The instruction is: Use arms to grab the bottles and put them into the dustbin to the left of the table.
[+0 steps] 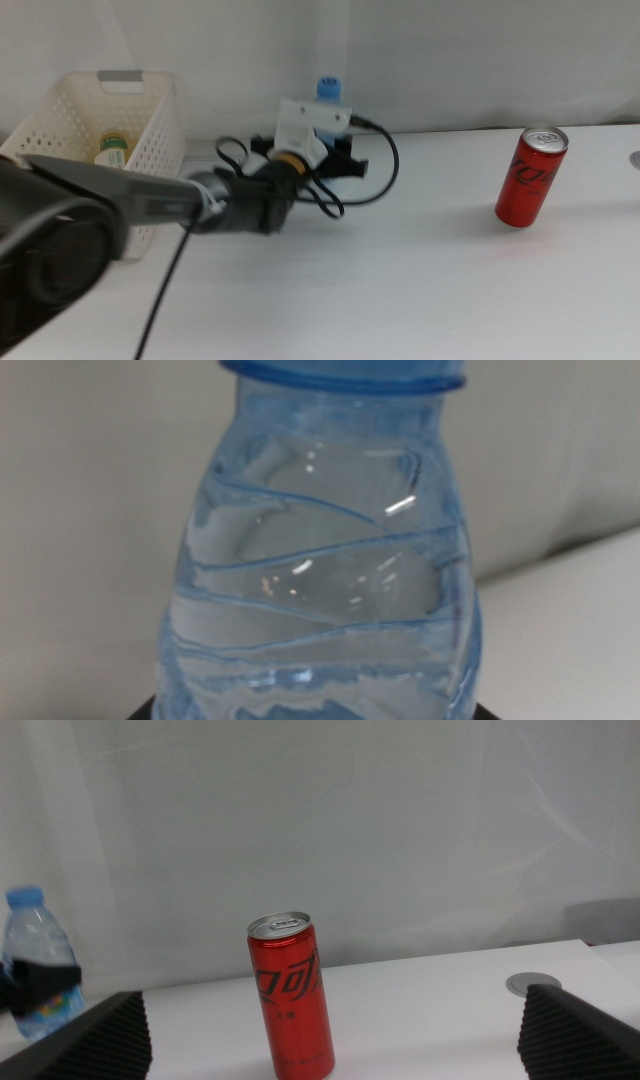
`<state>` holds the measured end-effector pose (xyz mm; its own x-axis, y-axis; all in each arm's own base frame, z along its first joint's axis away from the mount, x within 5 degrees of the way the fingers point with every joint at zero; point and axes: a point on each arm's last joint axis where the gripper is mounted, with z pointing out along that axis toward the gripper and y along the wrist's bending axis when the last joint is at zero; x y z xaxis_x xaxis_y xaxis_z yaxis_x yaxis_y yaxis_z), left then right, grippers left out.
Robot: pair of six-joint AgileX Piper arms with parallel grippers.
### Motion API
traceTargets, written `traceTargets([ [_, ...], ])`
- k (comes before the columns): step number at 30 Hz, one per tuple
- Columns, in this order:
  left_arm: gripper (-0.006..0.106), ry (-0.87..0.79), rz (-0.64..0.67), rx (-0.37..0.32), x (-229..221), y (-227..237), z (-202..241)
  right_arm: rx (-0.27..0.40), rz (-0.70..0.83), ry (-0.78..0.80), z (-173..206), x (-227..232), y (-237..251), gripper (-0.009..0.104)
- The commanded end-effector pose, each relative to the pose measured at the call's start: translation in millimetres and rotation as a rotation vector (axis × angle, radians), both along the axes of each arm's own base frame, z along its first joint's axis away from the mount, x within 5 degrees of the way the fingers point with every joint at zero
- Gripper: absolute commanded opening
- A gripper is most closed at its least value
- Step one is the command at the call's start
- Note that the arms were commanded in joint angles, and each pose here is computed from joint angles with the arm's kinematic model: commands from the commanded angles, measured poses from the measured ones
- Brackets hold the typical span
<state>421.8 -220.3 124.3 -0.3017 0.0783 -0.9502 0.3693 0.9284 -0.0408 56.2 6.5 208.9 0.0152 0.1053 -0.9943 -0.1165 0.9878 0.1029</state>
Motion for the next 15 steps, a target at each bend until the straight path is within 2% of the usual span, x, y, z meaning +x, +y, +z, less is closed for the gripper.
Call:
traceTargets([
  [1,-0.003,-0.121,0.012,-0.021,2,7,49,-0.012,-0.006,-0.01,-10,-1,0,0.103],
  [7,-0.003,-0.171,0.026,0.009,-5,36,125,-0.012,-0.006,-0.01,-10,-1,0,0.103],
  [15,-0.003,-0.193,0.06,0.051,-26,81,197,-0.012,-0.006,-0.01,-10,-1,0,0.103],
])
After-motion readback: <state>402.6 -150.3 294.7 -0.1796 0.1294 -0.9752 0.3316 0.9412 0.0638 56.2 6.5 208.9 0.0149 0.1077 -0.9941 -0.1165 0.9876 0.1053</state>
